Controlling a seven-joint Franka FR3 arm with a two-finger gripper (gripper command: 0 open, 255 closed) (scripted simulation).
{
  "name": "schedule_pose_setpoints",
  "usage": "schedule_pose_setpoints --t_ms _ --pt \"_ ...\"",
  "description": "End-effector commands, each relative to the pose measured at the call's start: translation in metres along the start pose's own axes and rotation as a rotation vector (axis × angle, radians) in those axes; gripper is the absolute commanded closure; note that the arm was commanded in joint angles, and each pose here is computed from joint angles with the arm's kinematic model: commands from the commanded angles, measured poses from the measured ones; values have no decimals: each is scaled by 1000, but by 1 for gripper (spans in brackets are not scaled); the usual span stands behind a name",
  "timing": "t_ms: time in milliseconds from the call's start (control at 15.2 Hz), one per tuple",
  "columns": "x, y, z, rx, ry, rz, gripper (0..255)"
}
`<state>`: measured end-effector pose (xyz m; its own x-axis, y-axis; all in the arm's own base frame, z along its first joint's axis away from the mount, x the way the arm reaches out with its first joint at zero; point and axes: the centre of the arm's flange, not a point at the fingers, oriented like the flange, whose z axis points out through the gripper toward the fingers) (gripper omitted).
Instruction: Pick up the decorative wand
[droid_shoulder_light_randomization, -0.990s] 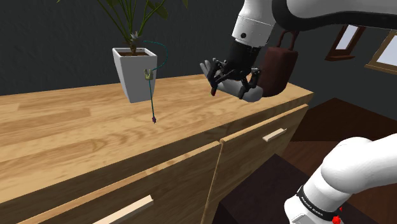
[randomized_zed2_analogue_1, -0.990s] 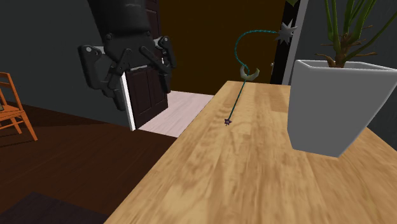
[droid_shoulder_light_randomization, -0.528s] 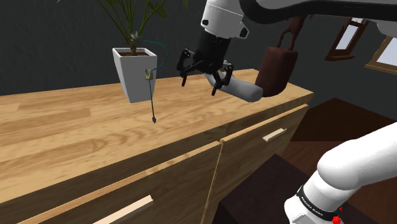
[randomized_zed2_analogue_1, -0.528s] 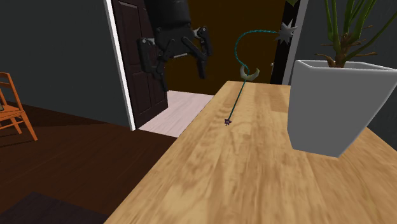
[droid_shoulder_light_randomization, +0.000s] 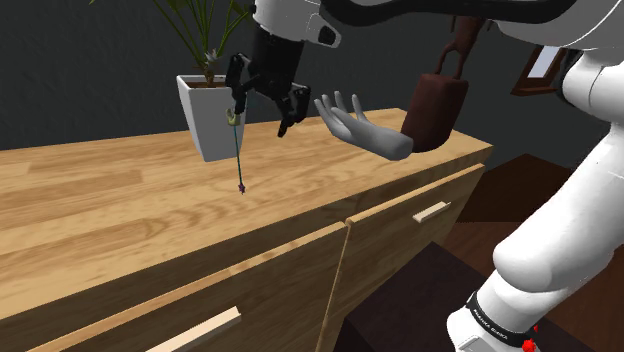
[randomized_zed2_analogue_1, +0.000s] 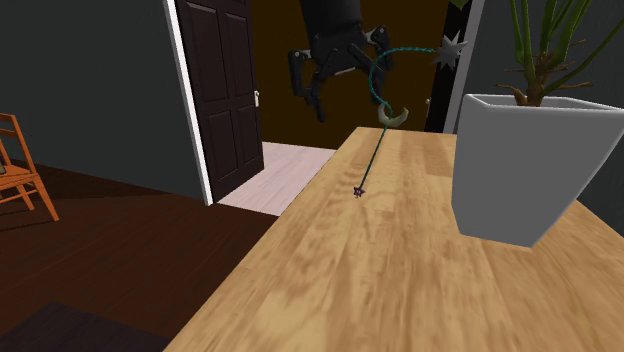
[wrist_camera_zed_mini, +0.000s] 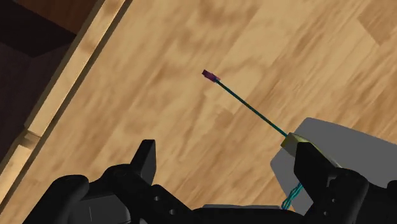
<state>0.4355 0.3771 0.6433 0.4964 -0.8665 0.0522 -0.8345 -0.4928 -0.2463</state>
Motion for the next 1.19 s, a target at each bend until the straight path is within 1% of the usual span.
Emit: schedule_pose_setpoints --t_ms 0,198,264,726,858,924,1122 --pt "1 -26 -2 23 17 90 0" --pt "1 -62 -3 46 33 197 0" --pt "2 -69 -3 50 36 217 0" --pt "0 -60 33 50 36 217 0" --pt "0 -59 36 50 36 217 0" --pt "1 -60 36 50 36 217 255" --pt "1 -60 36 50 36 217 255"
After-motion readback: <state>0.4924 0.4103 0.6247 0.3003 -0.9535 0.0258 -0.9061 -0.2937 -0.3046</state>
